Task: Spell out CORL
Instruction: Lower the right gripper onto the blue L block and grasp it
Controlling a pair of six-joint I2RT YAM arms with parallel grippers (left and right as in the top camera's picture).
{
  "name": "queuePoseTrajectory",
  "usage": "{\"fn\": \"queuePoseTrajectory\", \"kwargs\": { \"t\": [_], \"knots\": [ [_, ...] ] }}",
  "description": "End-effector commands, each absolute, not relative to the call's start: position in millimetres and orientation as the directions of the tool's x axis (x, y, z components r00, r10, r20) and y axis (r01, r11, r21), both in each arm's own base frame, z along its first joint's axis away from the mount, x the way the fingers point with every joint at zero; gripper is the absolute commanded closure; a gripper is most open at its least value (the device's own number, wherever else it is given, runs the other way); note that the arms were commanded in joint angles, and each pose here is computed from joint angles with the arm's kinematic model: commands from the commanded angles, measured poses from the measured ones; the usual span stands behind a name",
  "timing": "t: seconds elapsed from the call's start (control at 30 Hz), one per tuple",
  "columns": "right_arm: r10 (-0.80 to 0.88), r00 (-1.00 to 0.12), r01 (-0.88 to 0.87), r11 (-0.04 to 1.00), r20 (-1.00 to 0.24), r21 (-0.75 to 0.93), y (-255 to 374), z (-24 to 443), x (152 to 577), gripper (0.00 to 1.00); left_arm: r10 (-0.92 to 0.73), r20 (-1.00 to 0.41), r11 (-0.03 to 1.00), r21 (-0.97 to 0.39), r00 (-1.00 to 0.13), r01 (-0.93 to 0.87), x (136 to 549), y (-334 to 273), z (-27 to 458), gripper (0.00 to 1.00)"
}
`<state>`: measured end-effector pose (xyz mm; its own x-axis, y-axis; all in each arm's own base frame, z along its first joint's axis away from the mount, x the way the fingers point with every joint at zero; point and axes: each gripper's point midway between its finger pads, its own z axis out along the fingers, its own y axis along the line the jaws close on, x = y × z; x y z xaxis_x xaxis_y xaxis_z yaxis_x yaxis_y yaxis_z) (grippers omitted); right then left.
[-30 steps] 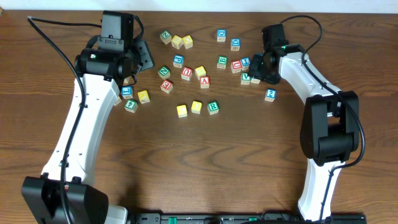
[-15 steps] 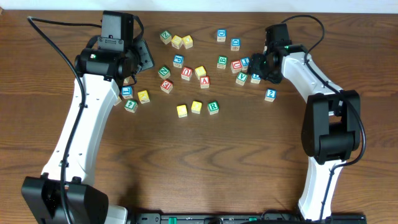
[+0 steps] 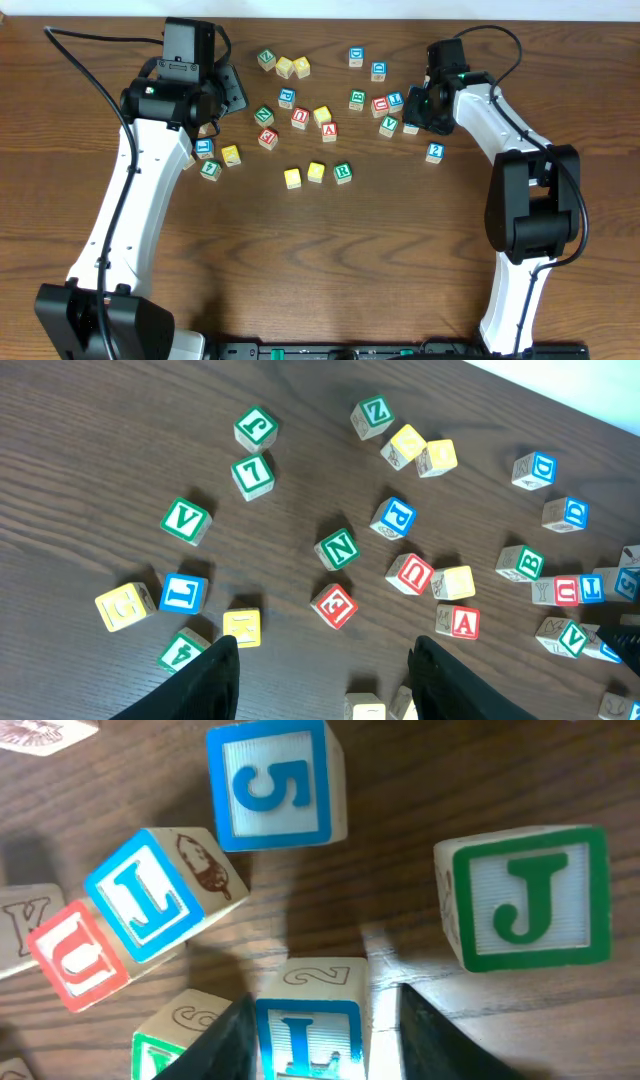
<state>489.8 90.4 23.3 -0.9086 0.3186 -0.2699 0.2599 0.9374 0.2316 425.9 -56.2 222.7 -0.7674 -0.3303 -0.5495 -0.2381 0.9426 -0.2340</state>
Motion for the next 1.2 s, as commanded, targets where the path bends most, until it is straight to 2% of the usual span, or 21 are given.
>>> {"fn": "queuePoseTrajectory", "kwargs": {
  "t": [0.0, 0.27, 0.43, 0.57, 0.83, 0.97, 1.17],
  "knots": [
    [0.315, -0.915, 0.269, 0.942, -0.254, 0.201, 85.5, 10.5, 486.8, 0.67, -0.316, -0.539, 0.948, -0.211, -0.78, -0.239, 425.0, -54.0, 213.5, 0.46],
    [0.198, -0.941, 0.155, 0.973, -0.276, 0.169, 86.3, 10.5, 486.7, 0.73, -0.316, -0.539, 0.948, -0.211, -0.78, -0.239, 425.0, -54.0, 213.5, 0.46],
    [0.196, -0.94, 0.152, 0.974, -0.28, 0.17, 86.3, 13.6, 486.7, 0.78, -0.316, -0.539, 0.948, -0.211, -0.781, -0.238, 425.0, -54.1, 213.5, 0.46],
    [0.192, -0.935, 0.144, 0.974, -0.298, 0.177, 86.6, 30.6, 485.9, 0.78, -0.316, -0.539, 0.948, -0.211, -0.78, -0.239, 425.0, -54.0, 213.5, 0.46],
    [0.089, -0.942, -0.004, 0.962, -0.325, 0.273, 111.7, 92.7, 464.8, 0.79, -0.316, -0.539, 0.948, -0.211, -0.78, -0.239, 425.0, -54.0, 213.5, 0.46],
    [0.01, -0.959, -0.081, 0.949, -0.283, 0.306, 139.8, 95.0, 444.8, 0.81, -0.317, -0.539, 0.948, -0.211, -0.78, -0.239, 425.0, -54.0, 213.5, 0.46],
    [-0.154, -0.957, -0.21, 0.953, -0.246, 0.22, 174.9, 81.2, 416.5, 0.76, -0.316, -0.534, 0.948, -0.208, -0.784, -0.24, 423.5, -53.8, 212.5, 0.46]
  ]
}}
